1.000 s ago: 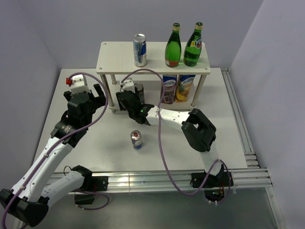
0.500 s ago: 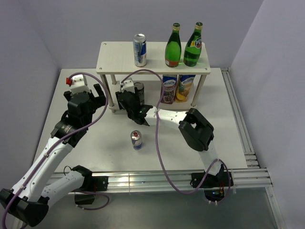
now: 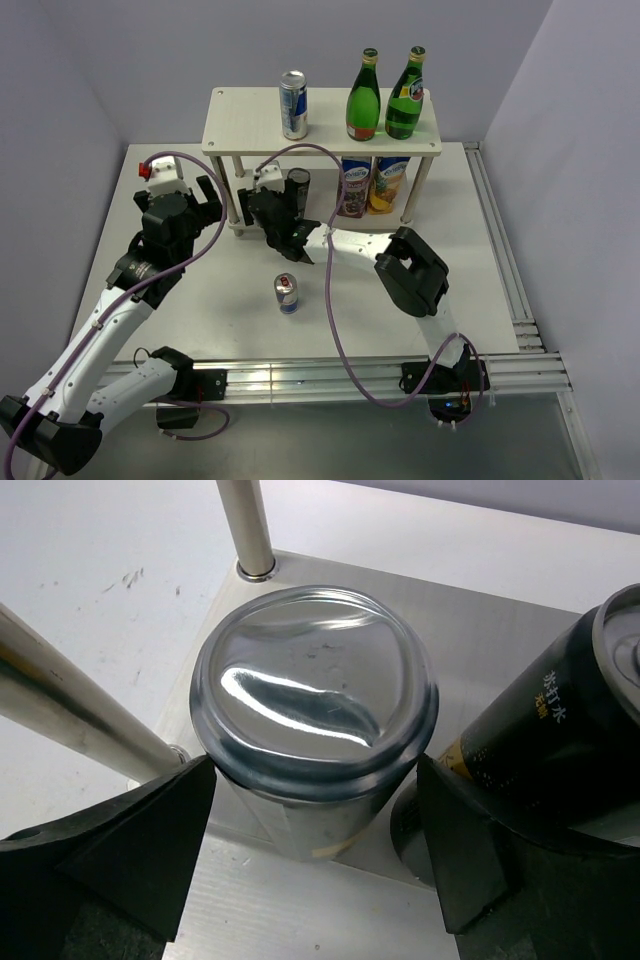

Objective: Place and organize the beverage onto the shelf

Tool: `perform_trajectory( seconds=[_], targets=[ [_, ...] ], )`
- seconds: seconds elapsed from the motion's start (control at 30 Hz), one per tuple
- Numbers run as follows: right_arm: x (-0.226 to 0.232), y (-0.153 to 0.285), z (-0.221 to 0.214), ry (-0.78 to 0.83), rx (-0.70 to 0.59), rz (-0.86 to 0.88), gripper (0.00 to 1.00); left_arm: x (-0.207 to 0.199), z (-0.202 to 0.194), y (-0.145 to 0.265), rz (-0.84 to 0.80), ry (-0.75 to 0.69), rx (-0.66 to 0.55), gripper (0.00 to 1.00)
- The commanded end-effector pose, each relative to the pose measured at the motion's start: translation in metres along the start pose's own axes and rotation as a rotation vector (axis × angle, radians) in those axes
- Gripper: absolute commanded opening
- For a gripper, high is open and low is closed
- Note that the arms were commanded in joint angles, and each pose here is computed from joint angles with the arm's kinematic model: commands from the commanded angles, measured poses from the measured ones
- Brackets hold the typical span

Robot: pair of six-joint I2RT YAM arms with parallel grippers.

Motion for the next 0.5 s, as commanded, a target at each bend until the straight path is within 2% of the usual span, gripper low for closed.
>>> perform_trajectory(
  seconds=[0.0, 0.47],
  targets=[
    [-0.003, 0.012, 0.036, -0.048, -0.080, -0.021, 0.88, -0.005, 0.019, 0.003, -0.020, 0.034, -0.049, 0.99],
    [0.012, 0.030, 0.025, -0.039, -0.070, -0.003, 0.89, -0.005, 0.022, 0.005, -0.026, 0.044, -0.059, 0.99]
  ],
)
Point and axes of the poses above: each gripper's point midway between its finger pads, its own y axis back along the fingers, its own x axis along the line the jaws close on, z = x × y, the point moved 1 cm from there along y, back along the fingers, and after that the axes turned 5 degrees about y, right-handed, at the moved point
